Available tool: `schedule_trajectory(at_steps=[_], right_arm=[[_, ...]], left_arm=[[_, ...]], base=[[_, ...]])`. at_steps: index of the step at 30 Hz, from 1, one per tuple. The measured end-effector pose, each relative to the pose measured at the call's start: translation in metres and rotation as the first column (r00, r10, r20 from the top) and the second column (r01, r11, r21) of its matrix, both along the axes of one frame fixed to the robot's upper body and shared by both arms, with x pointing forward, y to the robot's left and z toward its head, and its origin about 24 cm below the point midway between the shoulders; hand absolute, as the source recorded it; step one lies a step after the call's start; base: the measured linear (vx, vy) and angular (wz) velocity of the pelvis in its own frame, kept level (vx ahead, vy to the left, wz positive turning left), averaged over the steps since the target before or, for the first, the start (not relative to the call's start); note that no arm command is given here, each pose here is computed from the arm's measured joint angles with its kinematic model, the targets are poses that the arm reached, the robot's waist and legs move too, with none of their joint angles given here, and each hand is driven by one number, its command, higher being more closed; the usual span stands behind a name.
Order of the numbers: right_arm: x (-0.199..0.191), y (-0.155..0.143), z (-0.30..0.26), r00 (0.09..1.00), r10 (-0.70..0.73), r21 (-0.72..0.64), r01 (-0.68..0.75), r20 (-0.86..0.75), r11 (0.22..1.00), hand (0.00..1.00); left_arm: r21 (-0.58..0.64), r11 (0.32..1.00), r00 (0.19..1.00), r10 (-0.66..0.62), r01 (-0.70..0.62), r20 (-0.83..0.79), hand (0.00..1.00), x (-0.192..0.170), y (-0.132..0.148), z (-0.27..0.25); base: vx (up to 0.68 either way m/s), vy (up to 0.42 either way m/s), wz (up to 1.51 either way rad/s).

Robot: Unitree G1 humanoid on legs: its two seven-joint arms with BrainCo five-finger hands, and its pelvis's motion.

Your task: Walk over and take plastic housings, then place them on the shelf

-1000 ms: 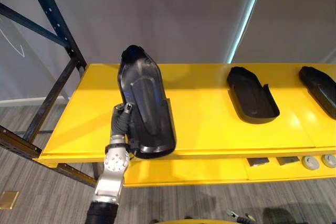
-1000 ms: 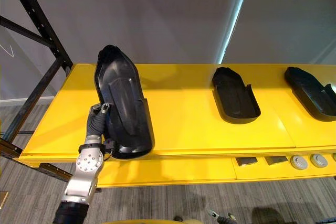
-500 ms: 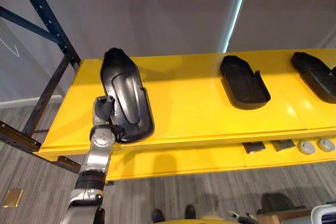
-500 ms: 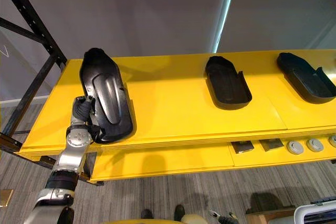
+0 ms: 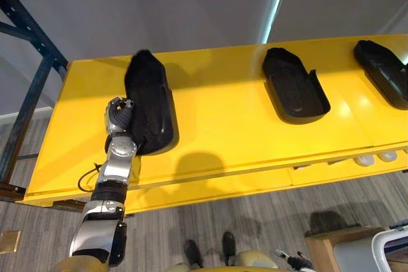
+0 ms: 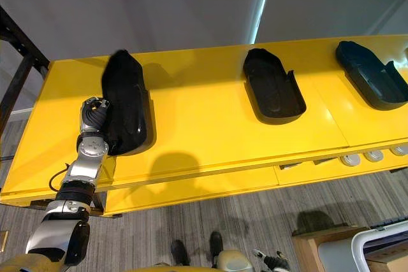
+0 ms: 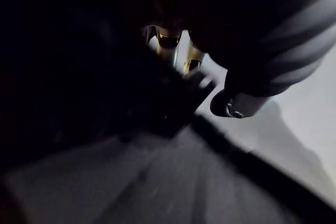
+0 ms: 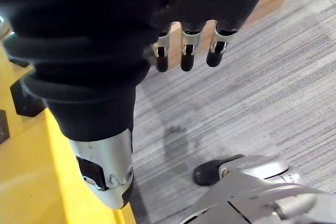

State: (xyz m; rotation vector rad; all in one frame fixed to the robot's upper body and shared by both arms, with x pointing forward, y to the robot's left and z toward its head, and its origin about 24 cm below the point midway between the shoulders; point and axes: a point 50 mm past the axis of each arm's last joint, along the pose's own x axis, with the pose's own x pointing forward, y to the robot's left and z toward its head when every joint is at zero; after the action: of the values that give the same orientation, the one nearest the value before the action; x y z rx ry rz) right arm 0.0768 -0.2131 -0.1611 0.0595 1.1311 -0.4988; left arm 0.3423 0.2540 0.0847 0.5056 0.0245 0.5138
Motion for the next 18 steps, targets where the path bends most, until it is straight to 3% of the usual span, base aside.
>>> schedule_trajectory(at_steps=[4,10,16,18], right_arm=[[0.000,0.000,0.000,1.000,0.000,-0.002,0.000,0.003,1.000,0.00],[0.000,-0.001,0.000,1.000,-0.002,-0.004,0.002,0.003,1.000,0.00],[-0.001,-0.001,0.000,1.000,-0.004,-0.003,0.004,-0.002,1.000,0.00],[-0.003,-0.001,-0.001,1.000,-0.014,-0.001,0.014,-0.007,1.000,0.00]], left_arm=[[-0.017,1.000,0.999,0.007,-0.006,0.044,0.00,0.006,-0.003,0.010],[-0.140,0.990,0.992,0.008,0.011,0.130,0.00,0.002,-0.020,0.014],[-0.169,0.982,0.938,-0.018,0.081,0.346,0.00,-0.030,-0.044,0.039],[-0.113,0.981,0.890,-0.092,0.158,0.446,0.00,-0.047,-0.063,0.055]], base=[[-0.03,-0.002,0.00],[-0.02,0.003,0.00],[0.00,0.000,0.02],[-0.01,0.003,0.05]])
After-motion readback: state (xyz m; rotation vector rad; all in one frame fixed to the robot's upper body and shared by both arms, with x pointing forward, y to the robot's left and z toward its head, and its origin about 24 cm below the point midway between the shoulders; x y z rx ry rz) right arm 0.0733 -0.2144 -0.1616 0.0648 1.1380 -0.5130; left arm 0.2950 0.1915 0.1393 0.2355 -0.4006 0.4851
